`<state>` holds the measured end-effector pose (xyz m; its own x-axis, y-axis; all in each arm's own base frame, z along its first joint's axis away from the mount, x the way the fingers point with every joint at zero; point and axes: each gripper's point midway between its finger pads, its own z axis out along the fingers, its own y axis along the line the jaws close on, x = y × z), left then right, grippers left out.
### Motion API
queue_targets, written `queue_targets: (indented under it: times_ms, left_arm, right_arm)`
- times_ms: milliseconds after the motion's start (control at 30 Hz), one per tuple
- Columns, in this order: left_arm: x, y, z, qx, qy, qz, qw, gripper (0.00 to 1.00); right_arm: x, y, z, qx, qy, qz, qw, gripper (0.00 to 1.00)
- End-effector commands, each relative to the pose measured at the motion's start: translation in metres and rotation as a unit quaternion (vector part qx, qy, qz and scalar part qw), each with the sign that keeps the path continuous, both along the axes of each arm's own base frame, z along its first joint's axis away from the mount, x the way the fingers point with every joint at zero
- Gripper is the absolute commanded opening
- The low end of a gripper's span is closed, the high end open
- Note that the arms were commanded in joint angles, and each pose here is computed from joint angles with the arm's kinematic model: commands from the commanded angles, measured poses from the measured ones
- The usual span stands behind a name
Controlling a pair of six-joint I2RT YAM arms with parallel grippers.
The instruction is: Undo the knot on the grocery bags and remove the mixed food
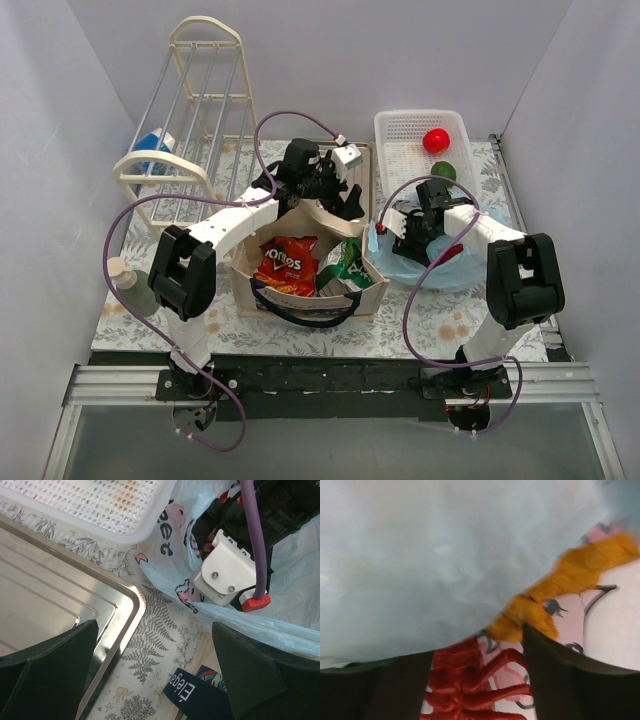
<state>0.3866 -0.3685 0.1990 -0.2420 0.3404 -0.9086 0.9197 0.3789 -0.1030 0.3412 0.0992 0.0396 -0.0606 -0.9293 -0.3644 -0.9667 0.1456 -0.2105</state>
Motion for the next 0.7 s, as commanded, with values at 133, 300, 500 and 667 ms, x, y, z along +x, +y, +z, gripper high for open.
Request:
queue_targets:
  times_ms: [133, 300, 500, 667]
  left_arm:
    - [-0.018, -0.019, 0.053, -0.077, -0.022, -0.049, 0.996, 0.98]
    - [-0.029, -0.048, 0.046, -0.122, 0.004, -0.057, 0.991, 0.98]
    - [-0.042, -0.068, 0.020, -0.131, 0.067, -0.038, 0.988, 0.98]
    - [-0.040, -0.074, -0.008, -0.098, 0.049, -0.009, 0.994, 0.98]
  right_arm:
    - [-0.096, 0.005, -0.030, 0.028, 0.202, 0.008, 0.979, 0.26]
    - [-0.084, 0.007, -0.011, 0.038, 0.165, -0.023, 0.985, 0.13]
    - [-0.056, 0.016, 0.055, 0.077, 0.075, -0.045, 0.993, 0.01]
    - [-0.055, 0.019, 0.098, 0.103, 0.019, -0.050, 0.993, 0.01]
